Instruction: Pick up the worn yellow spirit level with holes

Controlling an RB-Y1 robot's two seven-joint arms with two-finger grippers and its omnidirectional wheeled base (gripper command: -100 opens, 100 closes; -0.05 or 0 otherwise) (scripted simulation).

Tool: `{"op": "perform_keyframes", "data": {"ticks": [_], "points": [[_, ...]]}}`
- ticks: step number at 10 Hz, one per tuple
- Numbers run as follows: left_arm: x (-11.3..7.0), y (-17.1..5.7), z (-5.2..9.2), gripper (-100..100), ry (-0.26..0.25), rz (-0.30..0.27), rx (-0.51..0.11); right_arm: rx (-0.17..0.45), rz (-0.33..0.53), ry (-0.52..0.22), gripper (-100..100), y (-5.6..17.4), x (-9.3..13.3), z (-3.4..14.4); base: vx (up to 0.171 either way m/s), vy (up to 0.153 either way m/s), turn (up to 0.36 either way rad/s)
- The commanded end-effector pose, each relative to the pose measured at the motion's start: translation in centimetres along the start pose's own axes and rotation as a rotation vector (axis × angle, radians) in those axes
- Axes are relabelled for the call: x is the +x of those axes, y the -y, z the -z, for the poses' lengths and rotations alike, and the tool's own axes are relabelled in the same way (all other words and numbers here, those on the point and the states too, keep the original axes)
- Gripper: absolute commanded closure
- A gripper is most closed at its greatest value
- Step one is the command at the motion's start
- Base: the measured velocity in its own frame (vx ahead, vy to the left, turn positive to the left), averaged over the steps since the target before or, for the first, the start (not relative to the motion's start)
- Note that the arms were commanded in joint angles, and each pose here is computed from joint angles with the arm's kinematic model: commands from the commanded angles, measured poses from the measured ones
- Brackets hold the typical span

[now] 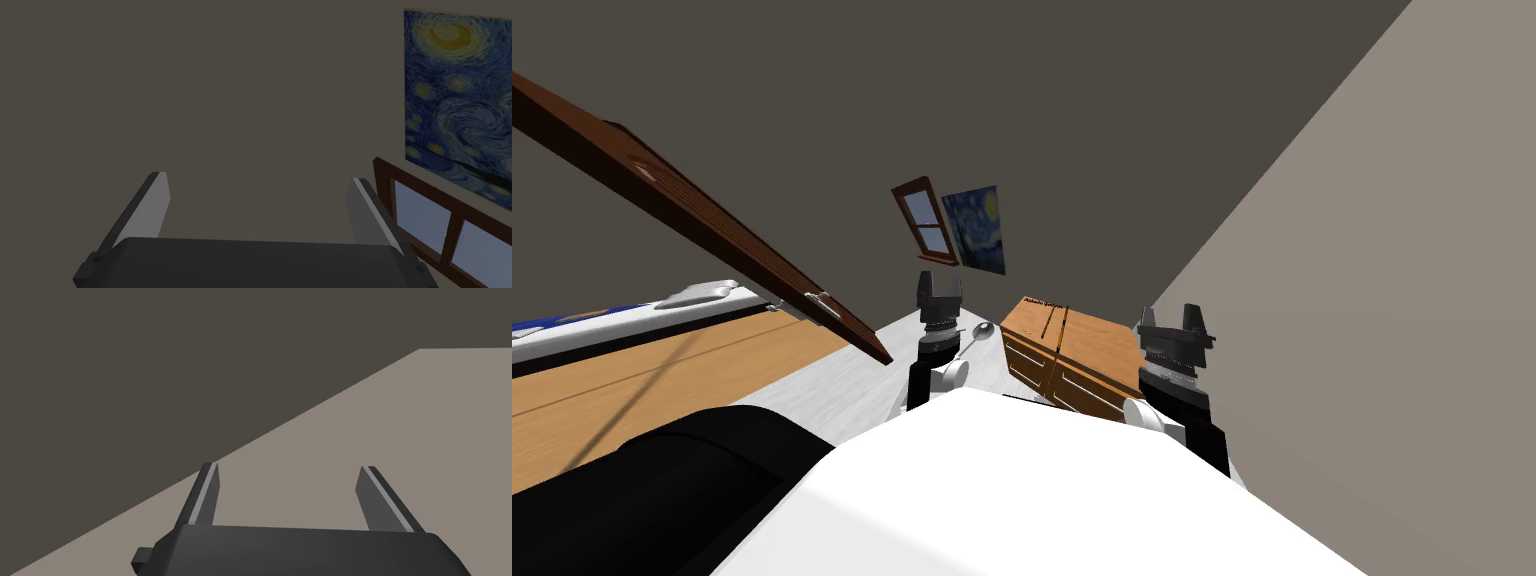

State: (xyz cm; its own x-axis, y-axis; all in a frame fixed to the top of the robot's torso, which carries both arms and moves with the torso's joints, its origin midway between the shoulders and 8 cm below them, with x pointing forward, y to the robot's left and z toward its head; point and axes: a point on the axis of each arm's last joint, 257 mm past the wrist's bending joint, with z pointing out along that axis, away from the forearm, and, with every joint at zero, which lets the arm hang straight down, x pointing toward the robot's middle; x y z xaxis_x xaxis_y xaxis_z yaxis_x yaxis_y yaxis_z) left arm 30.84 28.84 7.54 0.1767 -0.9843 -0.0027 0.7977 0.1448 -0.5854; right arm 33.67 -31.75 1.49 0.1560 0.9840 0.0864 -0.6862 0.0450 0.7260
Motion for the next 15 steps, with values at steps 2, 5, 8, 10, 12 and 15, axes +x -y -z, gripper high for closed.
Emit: {"op": "perform_keyframes", "data": {"ticks": [2,5,8,10,12,15], "points": [[0.0,0.0,0.0,0,0.000,0.000,0.000,0.058,0.005,-0.034,-100,2.0,0.4,-0.3,-0.083,0.033,0.001],[0.0,0.0,0.0,0,0.000,0.000,0.000,0.152,0.014,-0.071,-100,5.3,0.7,-0.5,-0.093,0.051,0.024],[0.0,0.0,0.0,0,0.000,0.000,0.000,0.241,0.026,-0.102,-100,8.5,0.9,-0.5,-0.048,0.028,0.047],[0.0,0.0,0.0,0,0.000,0.000,0.000,0.291,0.035,-0.120,-100,10.2,1.0,-0.5,-0.033,0.031,0.069],[0.0,0.0,0.0,0,0.000,0.000,0.000,0.345,0.047,-0.140,-100,12.1,1.1,-0.3,-0.031,0.024,0.050],[0.0,0.0,0.0,0,0.000,0.000,0.000,0.448,0.078,-0.185,-100,15.7,1.1,0.0,-0.030,0.016,0.083]]}}
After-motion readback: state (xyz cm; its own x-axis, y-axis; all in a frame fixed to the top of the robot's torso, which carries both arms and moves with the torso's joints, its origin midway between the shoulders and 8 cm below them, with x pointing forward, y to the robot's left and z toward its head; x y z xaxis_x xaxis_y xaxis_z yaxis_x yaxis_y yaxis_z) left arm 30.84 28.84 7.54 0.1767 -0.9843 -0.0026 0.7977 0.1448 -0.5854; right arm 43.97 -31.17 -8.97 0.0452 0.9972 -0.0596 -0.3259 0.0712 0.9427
